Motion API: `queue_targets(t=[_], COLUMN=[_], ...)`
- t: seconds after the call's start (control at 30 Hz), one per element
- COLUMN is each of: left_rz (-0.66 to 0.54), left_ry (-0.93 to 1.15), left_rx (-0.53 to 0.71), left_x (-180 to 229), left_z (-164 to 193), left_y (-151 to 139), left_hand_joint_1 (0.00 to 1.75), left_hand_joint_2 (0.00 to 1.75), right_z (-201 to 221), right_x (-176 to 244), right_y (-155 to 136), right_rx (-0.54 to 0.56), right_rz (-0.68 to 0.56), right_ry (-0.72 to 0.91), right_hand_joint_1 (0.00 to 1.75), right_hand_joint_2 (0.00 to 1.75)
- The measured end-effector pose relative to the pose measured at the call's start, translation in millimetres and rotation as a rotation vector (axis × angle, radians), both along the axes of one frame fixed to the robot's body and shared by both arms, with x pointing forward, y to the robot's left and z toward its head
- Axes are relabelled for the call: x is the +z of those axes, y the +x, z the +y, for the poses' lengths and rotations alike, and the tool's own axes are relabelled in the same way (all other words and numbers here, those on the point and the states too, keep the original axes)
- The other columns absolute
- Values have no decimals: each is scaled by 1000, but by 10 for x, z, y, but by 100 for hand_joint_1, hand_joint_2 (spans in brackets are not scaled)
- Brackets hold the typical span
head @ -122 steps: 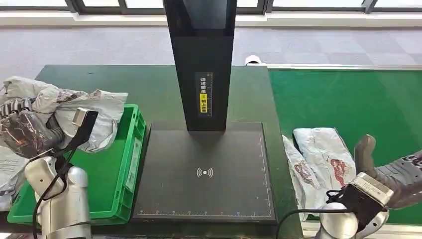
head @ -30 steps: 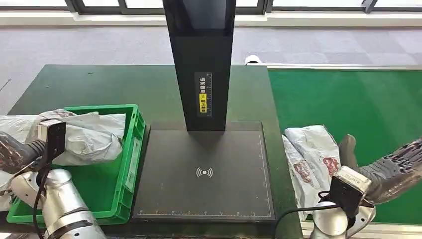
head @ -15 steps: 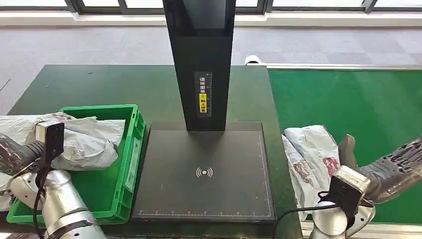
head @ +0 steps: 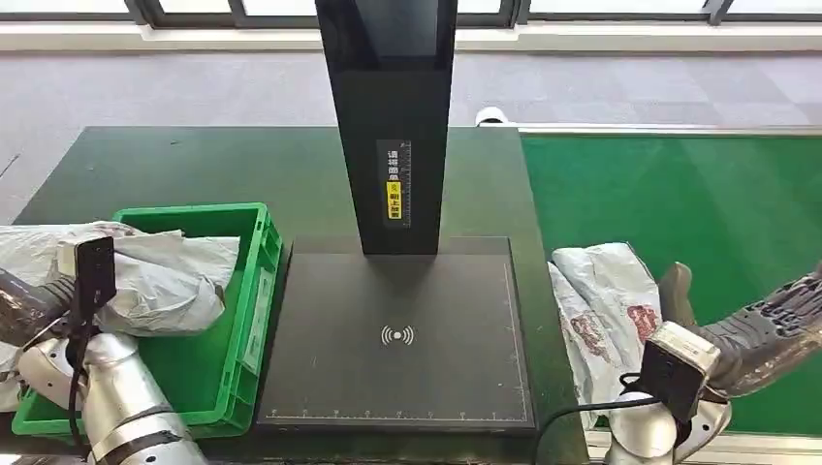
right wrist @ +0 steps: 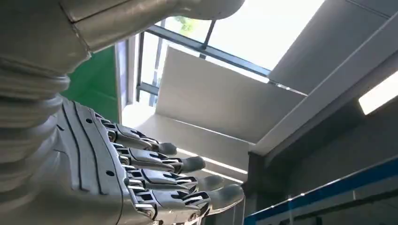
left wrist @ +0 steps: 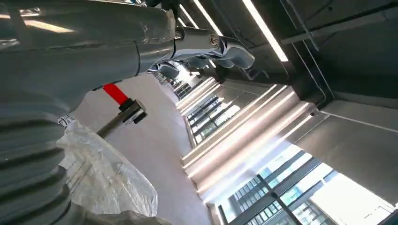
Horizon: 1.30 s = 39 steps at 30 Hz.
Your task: Moved the parcel from conveyor to table for the left to box.
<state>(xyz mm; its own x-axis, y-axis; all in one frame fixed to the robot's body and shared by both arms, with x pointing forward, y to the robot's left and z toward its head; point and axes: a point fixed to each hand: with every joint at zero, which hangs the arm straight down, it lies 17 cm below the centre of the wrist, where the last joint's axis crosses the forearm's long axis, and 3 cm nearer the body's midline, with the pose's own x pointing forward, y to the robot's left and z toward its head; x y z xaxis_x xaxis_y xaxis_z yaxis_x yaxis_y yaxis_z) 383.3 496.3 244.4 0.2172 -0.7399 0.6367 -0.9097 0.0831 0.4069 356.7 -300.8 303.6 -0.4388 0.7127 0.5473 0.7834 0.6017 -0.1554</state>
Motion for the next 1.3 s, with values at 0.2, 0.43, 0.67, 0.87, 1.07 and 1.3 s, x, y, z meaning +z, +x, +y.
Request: queue_targets(t=[0.2,0.43,0.67,0.87,1.07,1.3], left_rz=[0,70,159,102,92,88], left_ry=[0,-33,33,83,88,91], left_rx=[0,-6,-62,-72,-68,-68], left_x=[0,-130,-134,84,128,147], left_z=[0,-18,-240,-319,-325,-334], left_y=[0,113,339,278,256,252], left_hand_joint_1=[0,0,0,0,0,0], left_hand_joint_2=[175,175,175,175,175,175], right_z=[-17,-29,-30,-38,-38,-40], right_x=[-10,-18,-21,-24,-24,-24], right_y=[-3,-5,-5,-7,-7,-7], right_rx=[-5,-8,-11,-13,-13,-13], right_rz=[3,5,8,8,8,8], right_ry=[0,0,-7,-4,-4,-4], right_hand_joint_1=[0,0,0,0,0,0], right_hand_joint_2=[175,175,175,175,175,175])
